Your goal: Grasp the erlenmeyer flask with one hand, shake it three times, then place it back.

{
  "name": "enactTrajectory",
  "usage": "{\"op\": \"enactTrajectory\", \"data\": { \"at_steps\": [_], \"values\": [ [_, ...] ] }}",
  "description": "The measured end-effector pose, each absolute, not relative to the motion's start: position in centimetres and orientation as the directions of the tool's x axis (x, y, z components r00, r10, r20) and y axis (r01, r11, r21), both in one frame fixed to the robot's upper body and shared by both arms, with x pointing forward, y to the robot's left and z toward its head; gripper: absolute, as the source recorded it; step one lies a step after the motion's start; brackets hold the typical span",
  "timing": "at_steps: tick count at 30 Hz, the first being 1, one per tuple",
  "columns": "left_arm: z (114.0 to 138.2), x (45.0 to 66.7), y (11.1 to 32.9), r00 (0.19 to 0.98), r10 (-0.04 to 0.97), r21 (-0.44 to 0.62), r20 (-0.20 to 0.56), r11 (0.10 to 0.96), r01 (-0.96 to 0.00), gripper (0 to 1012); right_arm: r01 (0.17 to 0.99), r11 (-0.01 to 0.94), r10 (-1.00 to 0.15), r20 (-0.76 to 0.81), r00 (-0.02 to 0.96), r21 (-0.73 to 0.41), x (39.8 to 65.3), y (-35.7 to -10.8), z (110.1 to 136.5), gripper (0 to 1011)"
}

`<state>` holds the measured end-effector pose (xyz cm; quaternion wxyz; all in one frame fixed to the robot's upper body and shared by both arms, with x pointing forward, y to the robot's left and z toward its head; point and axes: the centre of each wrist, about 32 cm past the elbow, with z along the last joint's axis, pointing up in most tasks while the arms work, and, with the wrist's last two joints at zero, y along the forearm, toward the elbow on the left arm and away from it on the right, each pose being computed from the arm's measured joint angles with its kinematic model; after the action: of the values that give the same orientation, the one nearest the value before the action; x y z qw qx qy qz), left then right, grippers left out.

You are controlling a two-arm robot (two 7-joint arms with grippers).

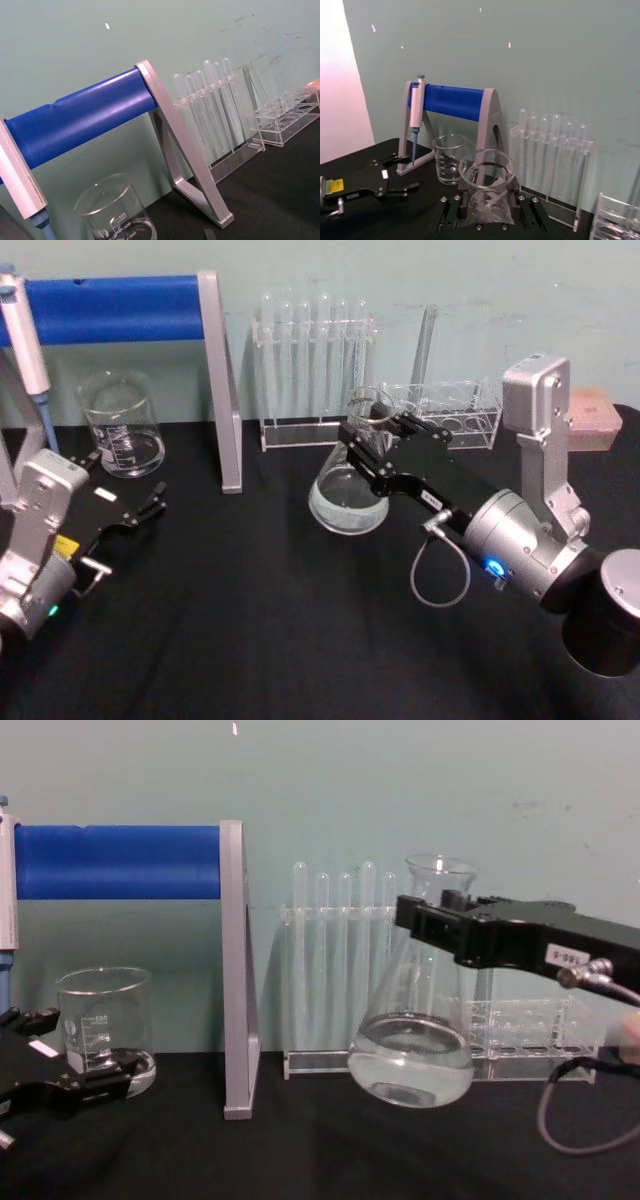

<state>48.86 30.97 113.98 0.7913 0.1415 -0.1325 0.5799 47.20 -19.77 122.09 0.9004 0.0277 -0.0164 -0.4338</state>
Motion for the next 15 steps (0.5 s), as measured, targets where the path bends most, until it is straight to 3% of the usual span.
{"op": "enactTrajectory", "data": {
  "at_steps": [7, 15],
  "values": [
    [114.0, 48.9, 31.0, 0.292, 0.88, 0.07, 0.374, 0.287, -0.955, 1001, 0.796, 0.602, -0.798, 0.003, 0.603, 0.067, 47.1, -20.1, 122.1, 457],
    [114.0, 48.9, 31.0, 0.292, 0.88, 0.07, 0.374, 0.287, -0.955, 1000, 0.87, 0.488, -0.872, -0.002, 0.489, 0.073, 46.5, -22.3, 122.2, 457]
  ]
}}
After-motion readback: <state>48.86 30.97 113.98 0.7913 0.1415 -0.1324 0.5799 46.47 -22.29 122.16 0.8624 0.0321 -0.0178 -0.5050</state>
